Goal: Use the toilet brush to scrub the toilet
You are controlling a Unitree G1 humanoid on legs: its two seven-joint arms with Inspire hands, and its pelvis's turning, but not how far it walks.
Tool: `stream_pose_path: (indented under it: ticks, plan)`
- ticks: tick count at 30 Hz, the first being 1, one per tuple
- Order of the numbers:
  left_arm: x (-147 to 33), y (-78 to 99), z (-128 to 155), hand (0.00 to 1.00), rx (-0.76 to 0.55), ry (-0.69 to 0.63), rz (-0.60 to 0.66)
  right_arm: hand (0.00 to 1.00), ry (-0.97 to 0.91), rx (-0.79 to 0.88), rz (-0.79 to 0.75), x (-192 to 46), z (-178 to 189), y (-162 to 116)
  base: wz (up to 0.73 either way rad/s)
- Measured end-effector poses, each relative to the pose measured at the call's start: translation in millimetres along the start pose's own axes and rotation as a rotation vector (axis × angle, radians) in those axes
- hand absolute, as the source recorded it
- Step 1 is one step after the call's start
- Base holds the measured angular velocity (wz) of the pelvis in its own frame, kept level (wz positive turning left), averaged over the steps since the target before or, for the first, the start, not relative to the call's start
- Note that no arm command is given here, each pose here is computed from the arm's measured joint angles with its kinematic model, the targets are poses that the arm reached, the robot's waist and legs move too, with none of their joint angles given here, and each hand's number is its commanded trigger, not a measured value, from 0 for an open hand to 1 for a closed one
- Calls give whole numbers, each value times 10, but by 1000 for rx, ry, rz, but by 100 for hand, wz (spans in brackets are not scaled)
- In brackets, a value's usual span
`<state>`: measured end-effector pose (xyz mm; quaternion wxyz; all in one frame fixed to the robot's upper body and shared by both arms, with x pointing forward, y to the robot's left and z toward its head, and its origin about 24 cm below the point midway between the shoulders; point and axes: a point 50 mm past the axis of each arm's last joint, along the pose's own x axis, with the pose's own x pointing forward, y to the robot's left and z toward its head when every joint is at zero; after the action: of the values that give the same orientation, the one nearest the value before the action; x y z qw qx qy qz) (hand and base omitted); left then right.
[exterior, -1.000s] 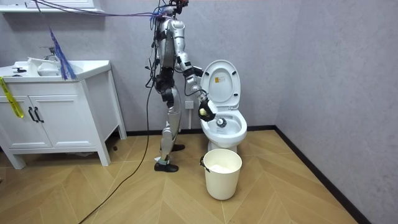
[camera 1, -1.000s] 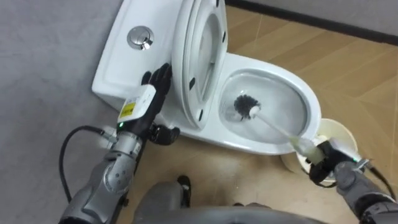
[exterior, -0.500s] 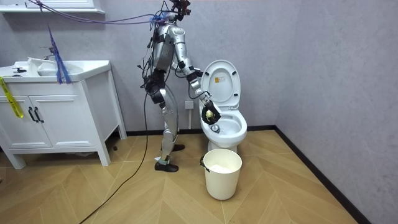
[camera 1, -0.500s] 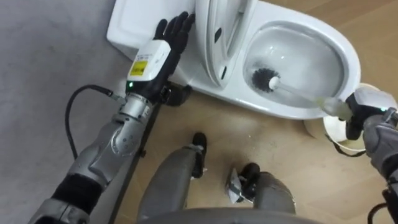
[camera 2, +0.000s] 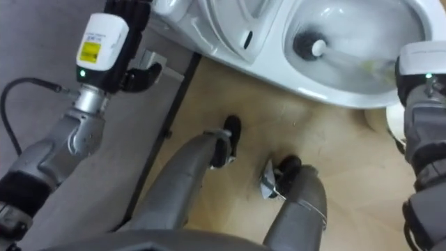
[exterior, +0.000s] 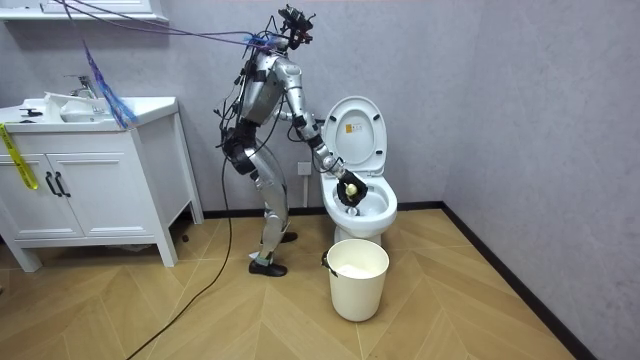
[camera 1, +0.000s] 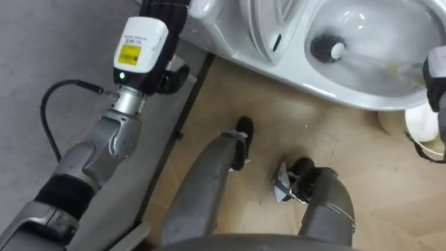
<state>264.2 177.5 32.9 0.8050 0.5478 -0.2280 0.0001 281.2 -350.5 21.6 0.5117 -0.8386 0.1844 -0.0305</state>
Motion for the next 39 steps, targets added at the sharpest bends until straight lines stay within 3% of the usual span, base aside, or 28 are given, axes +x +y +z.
stream_pose_path:
  ticks: [8, 16, 23, 32, 39]
  plan:
    - [5, 41, -92, 0, 27, 53, 87, 100, 14, 24, -50, 42, 77, -107, -2]
    - [37, 234, -277, 0, 121, 127, 190, 100, 126, 439, -115, 110, 37, -221, 3]
    - [54, 265, -313, 0, 178, 178, 234, 100, 263, 769, -134, 145, -38, -257, 2]
    - [4, 210, -330, 0, 232, 225, 207, 100, 225, 775, -65, 130, 324, -216, -4]
    - [-239, 81, -362, 0, 262, 255, 104, 100, 116, 460, -54, 15, 404, -101, -6]
